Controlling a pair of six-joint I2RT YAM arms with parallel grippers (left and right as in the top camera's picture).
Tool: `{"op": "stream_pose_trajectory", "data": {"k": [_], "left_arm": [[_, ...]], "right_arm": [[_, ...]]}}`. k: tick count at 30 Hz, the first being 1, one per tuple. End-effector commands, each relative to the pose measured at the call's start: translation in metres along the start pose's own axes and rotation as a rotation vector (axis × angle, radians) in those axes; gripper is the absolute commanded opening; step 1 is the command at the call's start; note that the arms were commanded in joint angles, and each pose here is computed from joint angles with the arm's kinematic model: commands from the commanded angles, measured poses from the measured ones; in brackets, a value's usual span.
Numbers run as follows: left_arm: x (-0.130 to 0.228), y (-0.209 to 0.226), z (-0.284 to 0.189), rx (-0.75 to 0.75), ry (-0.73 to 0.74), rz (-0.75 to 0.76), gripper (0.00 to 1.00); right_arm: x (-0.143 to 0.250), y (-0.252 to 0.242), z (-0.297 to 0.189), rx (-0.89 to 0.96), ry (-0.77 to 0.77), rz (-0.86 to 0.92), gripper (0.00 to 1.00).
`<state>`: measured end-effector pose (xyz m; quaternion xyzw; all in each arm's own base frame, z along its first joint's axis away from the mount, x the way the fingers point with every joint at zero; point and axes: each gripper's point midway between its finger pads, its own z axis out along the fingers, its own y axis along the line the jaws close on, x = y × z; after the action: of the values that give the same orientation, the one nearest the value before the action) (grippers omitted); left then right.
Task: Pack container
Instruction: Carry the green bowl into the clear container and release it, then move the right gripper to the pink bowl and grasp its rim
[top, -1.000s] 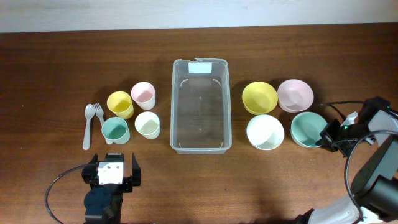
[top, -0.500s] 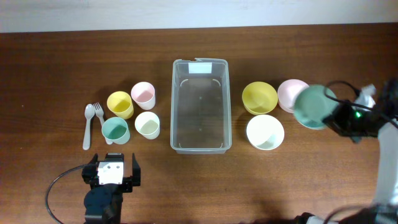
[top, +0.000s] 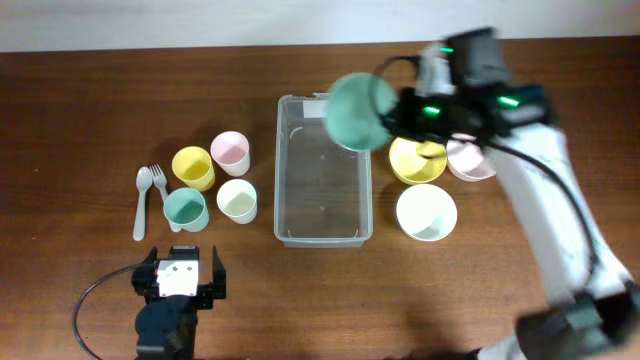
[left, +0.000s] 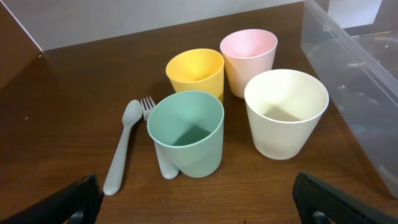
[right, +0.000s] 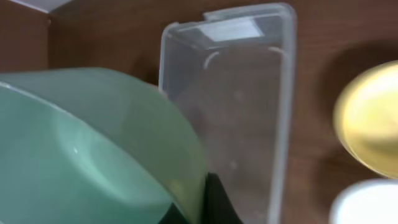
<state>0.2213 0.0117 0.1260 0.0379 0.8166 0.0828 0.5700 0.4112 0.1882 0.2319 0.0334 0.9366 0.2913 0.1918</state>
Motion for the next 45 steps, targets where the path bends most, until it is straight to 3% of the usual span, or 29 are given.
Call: {"op": "stream_pose_trajectory", "data": {"k": [1, 8, 16, 22, 26, 32, 37, 41, 42, 45], "left_arm": [[0.002, 0.000, 0.001, 0.001, 0.000, -0.011, 1.00], [0.002, 0.000, 0.001, 0.001, 0.000, -0.011, 1.00], [0.002, 0.000, 0.001, 0.001, 0.000, -0.011, 1.00], [0.002, 0.000, 0.001, 0.001, 0.000, -0.011, 1.00], [0.002, 0.000, 0.001, 0.001, 0.000, -0.011, 1.00], [0.002, 0.000, 0.001, 0.001, 0.000, -0.011, 1.00], [0.002, 0.000, 0.001, 0.001, 0.000, -0.011, 1.00], [0.002, 0.000, 0.001, 0.001, 0.000, -0.011, 1.00], [0.002, 0.000, 0.001, 0.001, 0.000, -0.011, 1.00], [0.002, 0.000, 0.001, 0.001, 0.000, -0.011, 1.00]], "right_arm": [[0.003, -0.016, 0.061, 0.081, 0.053, 0.077, 0.04], [-0.011, -0.043, 0.131, 0.090, 0.045, 0.077, 0.04], [-0.019, -0.050, 0.147, 0.104, 0.009, 0.063, 0.04], [-0.015, -0.037, 0.149, 0.044, 0.032, 0.054, 0.27], [-0.009, -0.024, 0.146, -0.027, 0.072, 0.057, 0.29], [-0.015, -0.010, 0.097, -0.069, 0.057, 0.008, 0.32], [-0.020, -0.025, 0.015, 0.052, -0.026, -0.055, 0.39], [-0.015, -0.060, -0.045, 0.236, -0.086, -0.010, 0.51], [-0.012, -0.082, -0.068, 0.327, -0.105, 0.028, 0.64], [-0.007, -0.116, -0.092, 0.428, -0.104, 0.105, 0.70]]}}
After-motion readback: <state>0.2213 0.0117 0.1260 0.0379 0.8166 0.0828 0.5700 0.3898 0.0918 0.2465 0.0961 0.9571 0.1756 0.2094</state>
